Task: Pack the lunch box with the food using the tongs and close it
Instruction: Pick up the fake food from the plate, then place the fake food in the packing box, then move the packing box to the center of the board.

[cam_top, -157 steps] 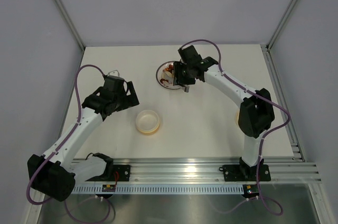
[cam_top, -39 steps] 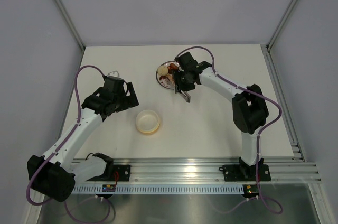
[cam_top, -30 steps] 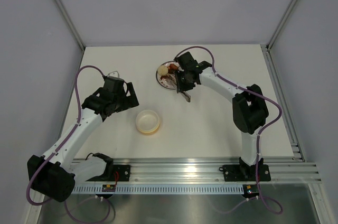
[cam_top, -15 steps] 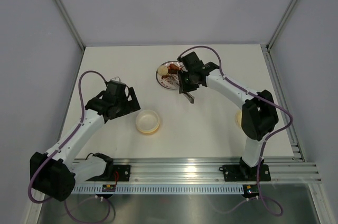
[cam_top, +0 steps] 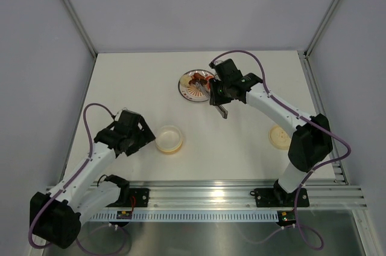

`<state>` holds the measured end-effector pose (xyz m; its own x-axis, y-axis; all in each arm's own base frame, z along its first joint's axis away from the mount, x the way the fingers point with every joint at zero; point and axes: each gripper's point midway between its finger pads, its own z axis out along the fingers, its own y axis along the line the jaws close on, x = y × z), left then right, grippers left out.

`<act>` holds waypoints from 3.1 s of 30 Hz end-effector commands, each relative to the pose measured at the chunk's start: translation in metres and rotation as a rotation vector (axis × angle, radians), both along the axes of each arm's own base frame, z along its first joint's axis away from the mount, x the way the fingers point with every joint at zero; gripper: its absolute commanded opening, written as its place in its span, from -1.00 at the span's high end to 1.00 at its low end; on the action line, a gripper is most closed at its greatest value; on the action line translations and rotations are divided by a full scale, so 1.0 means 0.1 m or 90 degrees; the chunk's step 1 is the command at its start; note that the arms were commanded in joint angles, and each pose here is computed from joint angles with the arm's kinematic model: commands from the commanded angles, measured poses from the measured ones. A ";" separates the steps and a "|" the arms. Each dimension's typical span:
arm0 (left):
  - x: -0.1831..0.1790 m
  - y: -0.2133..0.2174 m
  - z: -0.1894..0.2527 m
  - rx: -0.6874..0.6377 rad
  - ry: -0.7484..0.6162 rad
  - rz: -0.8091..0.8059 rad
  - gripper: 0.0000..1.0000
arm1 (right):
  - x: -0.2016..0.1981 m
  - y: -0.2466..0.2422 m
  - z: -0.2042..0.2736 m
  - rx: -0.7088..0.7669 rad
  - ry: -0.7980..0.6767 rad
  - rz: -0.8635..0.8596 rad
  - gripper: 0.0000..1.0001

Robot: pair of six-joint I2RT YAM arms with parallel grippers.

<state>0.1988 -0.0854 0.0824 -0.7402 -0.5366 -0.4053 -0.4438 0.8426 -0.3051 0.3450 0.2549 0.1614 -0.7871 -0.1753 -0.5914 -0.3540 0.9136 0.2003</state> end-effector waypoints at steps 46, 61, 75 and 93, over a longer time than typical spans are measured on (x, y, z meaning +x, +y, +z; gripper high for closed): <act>1.01 -1.13 -0.27 -0.029 0.002 -0.127 1.00 | 0.02 -0.05 0.31 0.022 -0.029 -0.032 0.95; 1.12 -1.05 -0.09 0.003 -0.034 -0.131 1.00 | -0.57 -0.04 0.38 0.037 -0.002 0.035 0.92; 1.07 -0.22 0.11 -0.039 -0.042 -0.014 1.00 | -1.02 0.07 -0.01 0.016 0.056 0.070 0.89; 1.02 -0.22 0.24 -0.047 -0.062 -0.018 1.00 | -1.13 0.44 -0.04 0.019 0.055 0.124 0.88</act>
